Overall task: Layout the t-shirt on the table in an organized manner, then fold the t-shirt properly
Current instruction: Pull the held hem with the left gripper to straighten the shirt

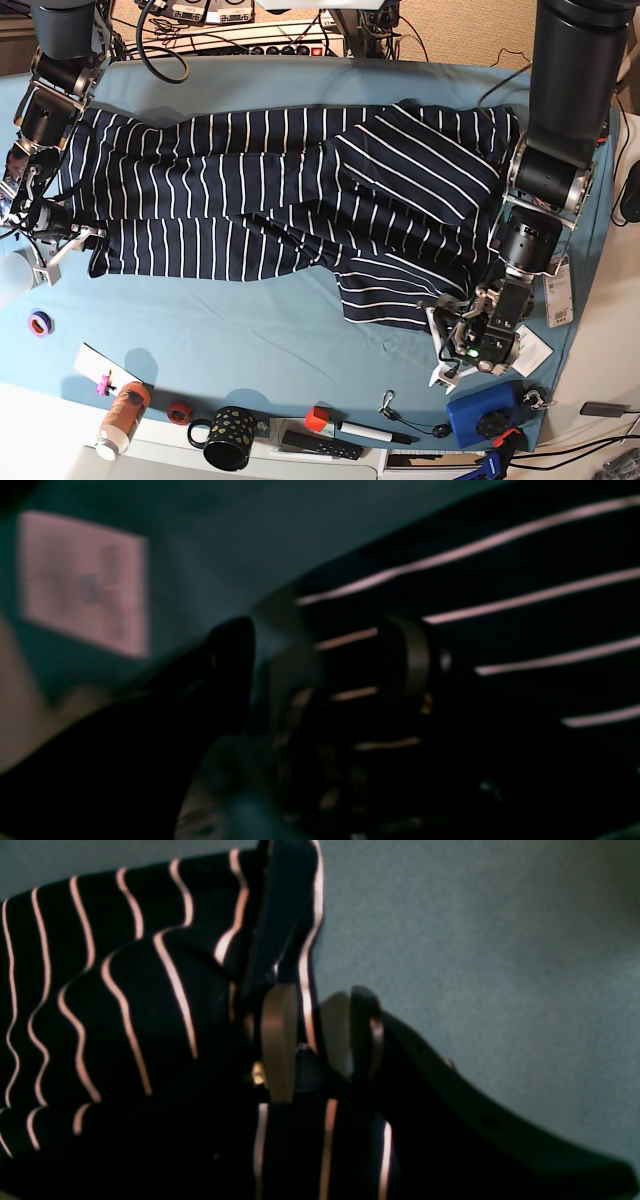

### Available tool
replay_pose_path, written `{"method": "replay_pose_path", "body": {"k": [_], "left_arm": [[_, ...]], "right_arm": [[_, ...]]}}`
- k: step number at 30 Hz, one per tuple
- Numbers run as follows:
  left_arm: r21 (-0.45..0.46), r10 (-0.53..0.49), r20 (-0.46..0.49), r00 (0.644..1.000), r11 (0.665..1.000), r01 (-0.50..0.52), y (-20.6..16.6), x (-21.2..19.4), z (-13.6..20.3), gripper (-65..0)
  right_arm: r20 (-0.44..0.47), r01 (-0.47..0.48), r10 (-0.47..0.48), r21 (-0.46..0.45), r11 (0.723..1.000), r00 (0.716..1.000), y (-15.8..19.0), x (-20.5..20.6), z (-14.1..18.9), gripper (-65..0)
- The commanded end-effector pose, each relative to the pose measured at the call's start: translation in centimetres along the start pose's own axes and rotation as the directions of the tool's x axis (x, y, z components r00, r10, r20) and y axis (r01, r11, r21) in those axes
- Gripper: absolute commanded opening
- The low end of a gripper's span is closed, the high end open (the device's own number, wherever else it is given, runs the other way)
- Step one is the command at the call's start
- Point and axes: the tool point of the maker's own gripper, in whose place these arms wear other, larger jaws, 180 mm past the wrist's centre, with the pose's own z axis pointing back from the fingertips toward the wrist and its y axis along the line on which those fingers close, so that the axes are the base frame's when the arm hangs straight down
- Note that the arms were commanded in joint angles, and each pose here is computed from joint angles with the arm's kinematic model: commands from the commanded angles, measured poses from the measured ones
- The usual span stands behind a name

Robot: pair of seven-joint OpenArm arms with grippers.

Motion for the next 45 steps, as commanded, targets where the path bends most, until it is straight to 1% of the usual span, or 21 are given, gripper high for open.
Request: {"method": "replay_pose_path", "body": {"k": [1,3,5,8,13,15,16,17,19,20,25,28,33,36,38,41,45], "left_arm": [[-0.002,0.02,0.066,0.998,1.0,-0.02,0.8,2.6,1.4,-27.0],[-0.051,0.058,0.069,0.996,0.997,-0.054,0.0,2.5,1.3,-27.0],[-0.069,0.073,0.063,0.995,0.995,-0.069,-0.3,2.1,0.9,-27.0],[-0.048,0.077,0.062,0.995,0.996,-0.074,0.3,1.1,-0.1,-27.0],[-0.034,0.092,0.006,0.996,0.995,-0.091,0.8,-0.8,-1.2,-27.4],[-0.045,0.096,0.008,0.995,0.994,-0.096,0.4,-0.8,-1.2,-32.8],[-0.051,0.1,0.011,0.995,0.994,-0.1,0.3,-0.7,-1.2,-37.6],[-0.061,0.106,0.019,0.994,0.993,-0.105,0.0,-0.5,-1.2,-43.9],[-0.091,0.126,0.027,0.992,0.988,-0.123,-0.7,-0.1,-1.2,-59.1],[-0.102,0.131,0.032,0.991,0.987,-0.127,-1.0,0.1,-1.1,-65.0],[-0.09,0.088,0.055,0.995,0.992,-0.083,-1.6,1.4,-0.4,-65.0],[-0.085,0.068,0.093,0.993,0.995,-0.06,-1.5,3.4,1.0,-65.0],[-0.067,0.03,0.226,0.974,0.998,-0.015,-0.9,8.6,4.6,-65.0],[-0.048,0.007,0.315,0.949,0.999,0.008,-0.5,11.7,7.2,-65.0],[-0.037,-0.006,0.356,0.934,0.999,0.021,-0.3,13.3,8.7,-65.0],[-0.027,-0.016,0.354,0.935,0.999,0.028,0.0,14.3,10.2,-65.0],[-0.068,0.002,0.319,0.948,0.997,0.021,-0.5,14.3,10.9,-65.0]], "right_arm": [[0.048,-0.011,0.012,-0.02,1.0,0.999,-0.9,2.1,1.2,-46.3],[0.035,-0.011,0.012,-0.02,1.0,0.999,-0.9,1.9,1.2,-46.3],[0.021,-0.011,0.012,-0.02,1.0,1.0,-0.9,1.6,1.2,-46.3],[0.006,-0.011,0.011,-0.02,1.0,1.0,-0.9,1.4,1.2,-46.3],[0.005,-0.011,0.011,-0.02,1.0,1.0,-0.9,1.3,1.2,-46.3],[0.008,-0.01,0.01,-0.019,1.0,1.0,-0.9,1.4,1.2,-46.3],[0.01,-0.009,0.01,-0.018,1.0,1.0,-0.9,1.4,1.2,-46.3],[0.009,-0.01,0.01,-0.018,1.0,1.0,-0.9,1.4,1.2,-46.3],[0.012,-0.01,0.01,-0.018,1.0,1.0,-0.9,1.4,1.2,-46.3],[0.013,-0.01,0.01,-0.018,1.0,1.0,-0.9,1.5,1.2,-46.3],[0.014,-0.01,0.01,-0.018,1.0,1.0,-0.9,1.5,1.2,-46.3],[0.022,-0.01,0.01,-0.018,1.0,1.0,-0.9,1.6,1.2,-46.3],[0.028,-0.01,0.01,-0.018,1.0,1.0,-0.9,1.7,1.2,-46.3],[0.028,-0.01,0.01,-0.018,1.0,1.0,-0.9,1.7,1.2,-46.3],[0.03,-0.01,0.01,-0.018,1.0,1.0,-0.9,1.8,1.2,-46.3],[0.036,-0.01,0.011,-0.018,1.0,0.999,-0.9,1.9,1.3,-46.3],[0.039,-0.01,0.011,-0.018,1.0,0.999,-0.9,1.9,1.3,-46.3]]}}
